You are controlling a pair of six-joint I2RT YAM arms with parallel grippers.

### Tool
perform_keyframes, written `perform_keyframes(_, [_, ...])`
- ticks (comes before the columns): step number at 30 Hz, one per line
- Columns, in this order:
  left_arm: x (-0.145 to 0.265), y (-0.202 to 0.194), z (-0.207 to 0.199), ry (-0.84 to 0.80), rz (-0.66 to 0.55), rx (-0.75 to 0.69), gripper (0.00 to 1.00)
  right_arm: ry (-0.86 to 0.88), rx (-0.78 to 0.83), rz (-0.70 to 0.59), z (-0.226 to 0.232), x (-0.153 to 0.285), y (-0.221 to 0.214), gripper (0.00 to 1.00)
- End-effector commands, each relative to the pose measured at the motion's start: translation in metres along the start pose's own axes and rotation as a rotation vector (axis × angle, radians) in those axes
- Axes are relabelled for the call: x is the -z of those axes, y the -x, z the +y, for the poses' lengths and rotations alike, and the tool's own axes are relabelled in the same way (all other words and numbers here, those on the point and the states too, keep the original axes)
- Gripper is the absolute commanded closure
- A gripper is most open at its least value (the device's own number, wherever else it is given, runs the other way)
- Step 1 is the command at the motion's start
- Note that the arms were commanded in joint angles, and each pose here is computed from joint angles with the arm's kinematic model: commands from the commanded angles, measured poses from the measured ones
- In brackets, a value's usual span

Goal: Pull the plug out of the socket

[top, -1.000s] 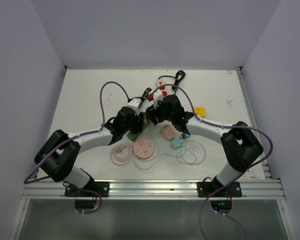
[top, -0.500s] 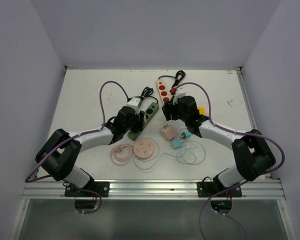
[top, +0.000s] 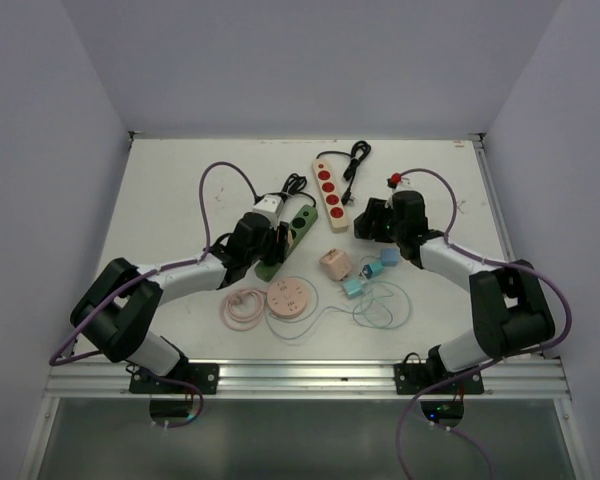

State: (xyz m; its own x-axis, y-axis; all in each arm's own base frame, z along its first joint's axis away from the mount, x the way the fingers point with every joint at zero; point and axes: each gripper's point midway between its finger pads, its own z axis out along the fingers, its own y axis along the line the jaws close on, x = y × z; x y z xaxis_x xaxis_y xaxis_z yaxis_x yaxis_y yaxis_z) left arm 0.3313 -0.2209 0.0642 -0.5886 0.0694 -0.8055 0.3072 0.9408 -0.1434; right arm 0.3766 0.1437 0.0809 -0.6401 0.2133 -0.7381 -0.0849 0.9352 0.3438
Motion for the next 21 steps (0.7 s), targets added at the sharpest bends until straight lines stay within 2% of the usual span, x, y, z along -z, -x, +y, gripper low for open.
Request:
perform_keyframes(1, [0.007, -0.016, 0.027, 0.089, 0.057, -0.038, 1.0, 0.034, -0.106, 0.021, 0.001, 0.0, -0.001, 0.52])
perform_keyframes(6, [0.008, -0.013, 0.025, 0.082, 0.05, -0.041, 1.0, 0.015, -0.117, 0.036, -0.004, 0.003, -0.003, 0.37])
perform_keyframes(11, [0.008, -0.014, 0.025, 0.076, 0.053, -0.047, 1.0, -0.007, -0.103, 0.015, -0.007, 0.011, 0.004, 0.26])
perform_keyframes(12, [0.008, -0.014, 0.025, 0.076, 0.053, -0.047, 1.0, -0.011, -0.102, 0.007, -0.007, 0.015, 0.007, 0.19])
perform_keyframes(14, [0.008, -0.015, 0.025, 0.075, 0.055, -0.049, 1.0, -0.009, -0.094, -0.004, -0.006, 0.018, 0.011, 0.14])
perform_keyframes(21, [0.01, -0.011, 0.023, 0.064, 0.045, -0.048, 1.0, -0.01, -0.061, -0.098, 0.001, 0.045, 0.044, 0.17])
